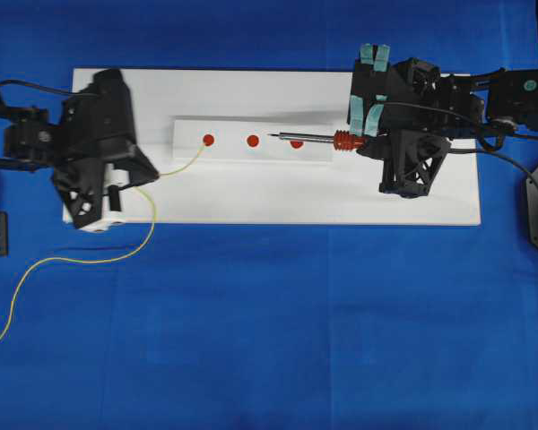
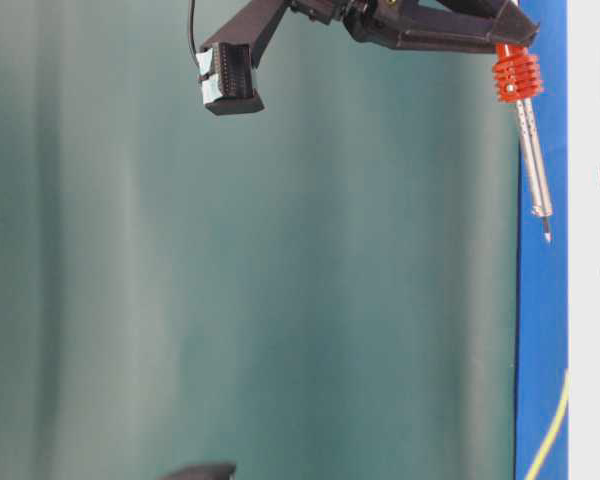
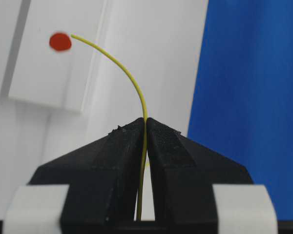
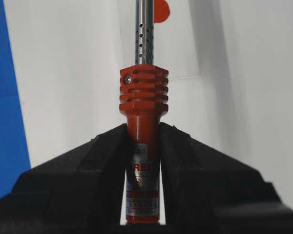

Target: Touch the tip of the soldering iron to the tip of the solder at the mark.

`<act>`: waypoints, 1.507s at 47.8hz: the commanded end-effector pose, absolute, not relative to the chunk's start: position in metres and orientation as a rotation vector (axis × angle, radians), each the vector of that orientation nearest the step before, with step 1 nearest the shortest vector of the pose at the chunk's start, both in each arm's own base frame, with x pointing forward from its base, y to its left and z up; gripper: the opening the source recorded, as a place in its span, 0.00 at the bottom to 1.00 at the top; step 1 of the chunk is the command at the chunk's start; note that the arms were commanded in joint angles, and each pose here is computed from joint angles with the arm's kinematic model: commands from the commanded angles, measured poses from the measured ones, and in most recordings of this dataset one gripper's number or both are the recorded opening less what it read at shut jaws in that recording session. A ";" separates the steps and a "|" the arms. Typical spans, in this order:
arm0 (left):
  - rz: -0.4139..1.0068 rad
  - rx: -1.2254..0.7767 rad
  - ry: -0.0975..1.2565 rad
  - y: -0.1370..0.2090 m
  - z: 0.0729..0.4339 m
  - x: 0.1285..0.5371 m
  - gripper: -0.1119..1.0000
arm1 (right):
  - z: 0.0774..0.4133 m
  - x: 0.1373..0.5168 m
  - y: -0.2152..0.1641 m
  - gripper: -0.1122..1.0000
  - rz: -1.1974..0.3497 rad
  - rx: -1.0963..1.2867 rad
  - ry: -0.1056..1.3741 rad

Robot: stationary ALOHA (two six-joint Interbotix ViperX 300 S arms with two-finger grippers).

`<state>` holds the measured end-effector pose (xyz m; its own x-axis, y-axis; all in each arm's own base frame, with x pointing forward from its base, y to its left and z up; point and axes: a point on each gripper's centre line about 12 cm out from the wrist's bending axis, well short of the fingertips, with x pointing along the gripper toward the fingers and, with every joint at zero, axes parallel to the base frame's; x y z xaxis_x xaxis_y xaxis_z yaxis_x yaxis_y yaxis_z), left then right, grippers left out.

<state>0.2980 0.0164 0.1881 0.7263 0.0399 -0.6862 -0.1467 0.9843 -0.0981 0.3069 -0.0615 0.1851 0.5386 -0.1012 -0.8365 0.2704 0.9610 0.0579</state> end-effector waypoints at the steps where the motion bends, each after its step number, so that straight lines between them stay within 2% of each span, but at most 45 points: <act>1: 0.099 -0.142 0.721 0.017 0.198 0.315 0.12 | 0.193 0.310 -0.063 0.16 -0.224 0.185 0.947; 24: 0.117 -0.141 0.742 0.028 0.183 0.361 0.12 | 0.187 0.310 -0.062 0.16 -0.223 0.184 0.945; 51: 0.127 -0.154 0.771 0.030 0.167 0.364 0.12 | 0.182 0.312 -0.063 0.16 -0.225 0.185 0.947; 72: 0.128 -0.155 0.779 0.029 0.166 0.361 0.12 | 0.169 0.334 -0.068 0.16 -0.225 0.187 0.985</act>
